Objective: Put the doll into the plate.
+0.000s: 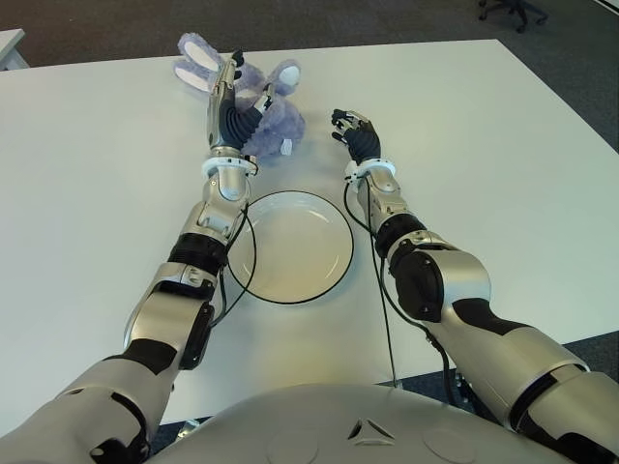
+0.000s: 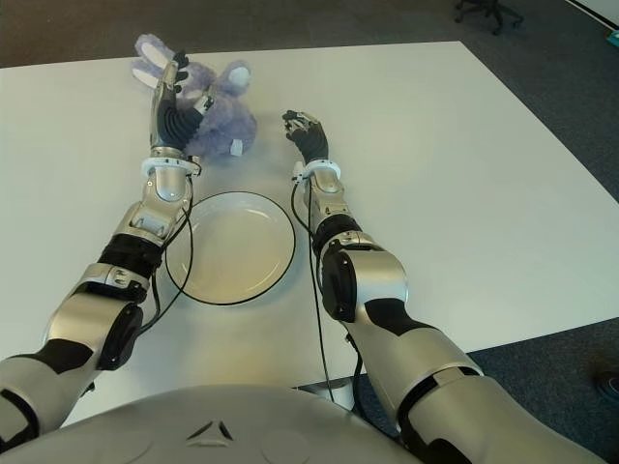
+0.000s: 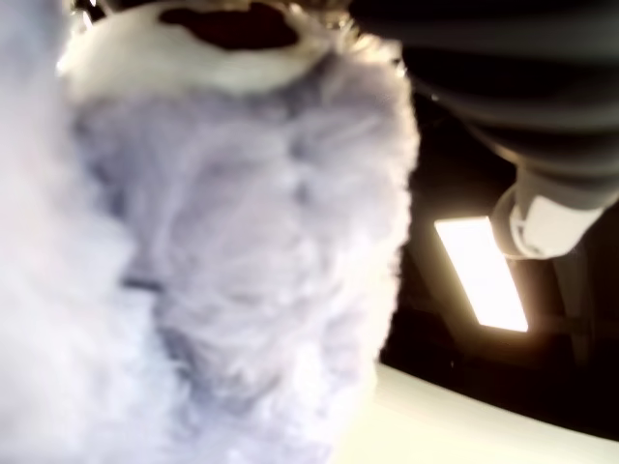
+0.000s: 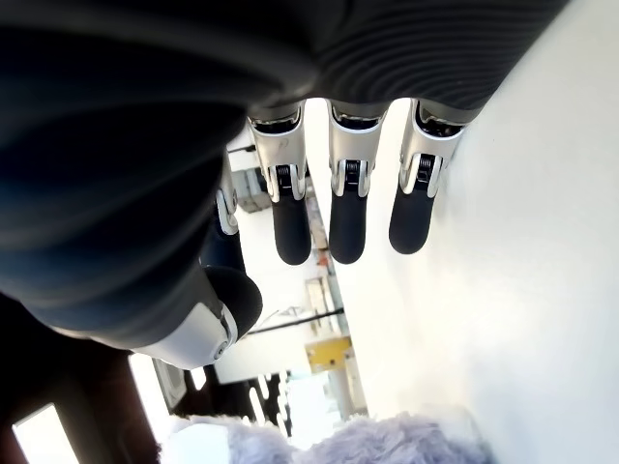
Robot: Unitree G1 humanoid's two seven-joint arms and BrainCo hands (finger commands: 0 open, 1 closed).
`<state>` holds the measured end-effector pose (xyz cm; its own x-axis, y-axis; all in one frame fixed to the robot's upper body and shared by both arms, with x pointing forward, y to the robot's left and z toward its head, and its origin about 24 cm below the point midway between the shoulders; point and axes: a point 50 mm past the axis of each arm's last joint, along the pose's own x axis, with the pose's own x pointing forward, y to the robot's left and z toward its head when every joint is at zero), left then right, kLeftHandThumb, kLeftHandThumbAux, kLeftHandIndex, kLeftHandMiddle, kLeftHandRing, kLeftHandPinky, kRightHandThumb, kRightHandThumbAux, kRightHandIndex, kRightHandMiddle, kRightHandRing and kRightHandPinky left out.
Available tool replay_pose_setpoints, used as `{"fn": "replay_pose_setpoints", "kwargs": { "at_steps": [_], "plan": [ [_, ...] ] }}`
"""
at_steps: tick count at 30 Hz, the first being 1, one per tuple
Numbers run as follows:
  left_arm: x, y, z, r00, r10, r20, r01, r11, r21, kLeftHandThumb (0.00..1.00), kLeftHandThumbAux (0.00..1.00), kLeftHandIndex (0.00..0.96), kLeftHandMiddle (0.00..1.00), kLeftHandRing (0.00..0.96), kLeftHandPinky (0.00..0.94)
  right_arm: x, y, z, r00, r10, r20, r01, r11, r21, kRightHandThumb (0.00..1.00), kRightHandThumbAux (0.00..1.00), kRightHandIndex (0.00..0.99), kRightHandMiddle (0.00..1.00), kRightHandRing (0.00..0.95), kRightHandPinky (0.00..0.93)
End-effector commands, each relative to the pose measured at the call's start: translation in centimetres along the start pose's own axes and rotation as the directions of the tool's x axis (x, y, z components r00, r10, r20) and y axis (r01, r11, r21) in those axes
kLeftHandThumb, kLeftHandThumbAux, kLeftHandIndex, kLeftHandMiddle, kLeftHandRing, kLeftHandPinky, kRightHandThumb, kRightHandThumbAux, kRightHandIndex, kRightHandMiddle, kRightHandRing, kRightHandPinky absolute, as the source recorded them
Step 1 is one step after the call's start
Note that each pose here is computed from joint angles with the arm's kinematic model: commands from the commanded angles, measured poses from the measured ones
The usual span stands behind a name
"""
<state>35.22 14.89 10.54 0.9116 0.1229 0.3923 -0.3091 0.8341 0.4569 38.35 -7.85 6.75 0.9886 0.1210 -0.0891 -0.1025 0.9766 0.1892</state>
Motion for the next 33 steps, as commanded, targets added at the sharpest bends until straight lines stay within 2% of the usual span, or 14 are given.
{"fn": "replay_pose_setpoints", "kwargs": {
  "at_steps": [1, 12, 19, 26, 33],
  "plan": [
    [-0.9, 0.0, -1.0, 0.992, -0.097, -0.076, 0.099, 0.995, 0.016, 0.340, 0.426, 0.021, 0.124, 0.142, 0.174, -1.1, 0.2, -3.1, 0.992, -0.007, -0.122, 0.009, 1.000, 0.011, 0.700, 0.730, 0.405, 0.178, 0.153, 0.186],
    [-1.3, 0.9, -0.9, 0.978, -0.163, -0.127, 0.173, 0.983, 0.067, 0.325, 0.431, 0.026, 0.140, 0.166, 0.200, -1.3, 0.0, -3.5, 0.991, -0.008, -0.132, 0.010, 1.000, 0.016, 0.700, 0.729, 0.404, 0.172, 0.148, 0.185],
    [-1.4, 2.2, -0.4, 0.975, -0.193, -0.109, 0.202, 0.976, 0.079, 0.296, 0.429, 0.041, 0.148, 0.168, 0.183, -1.3, 0.0, -3.5, 0.992, -0.001, -0.129, 0.003, 1.000, 0.013, 0.701, 0.730, 0.403, 0.172, 0.145, 0.182],
    [-1.5, 3.1, 0.0, 0.975, -0.204, -0.090, 0.211, 0.974, 0.079, 0.275, 0.436, 0.045, 0.158, 0.185, 0.231, -1.3, 0.0, -3.6, 0.992, 0.000, -0.127, 0.004, 1.000, 0.030, 0.705, 0.730, 0.402, 0.182, 0.153, 0.191],
    [-1.7, 3.8, 0.3, 0.973, -0.211, -0.096, 0.219, 0.972, 0.086, 0.273, 0.443, 0.043, 0.162, 0.195, 0.227, -1.3, 0.2, -3.5, 0.993, 0.003, -0.121, 0.001, 0.999, 0.038, 0.705, 0.728, 0.403, 0.179, 0.156, 0.194]
  ]
}}
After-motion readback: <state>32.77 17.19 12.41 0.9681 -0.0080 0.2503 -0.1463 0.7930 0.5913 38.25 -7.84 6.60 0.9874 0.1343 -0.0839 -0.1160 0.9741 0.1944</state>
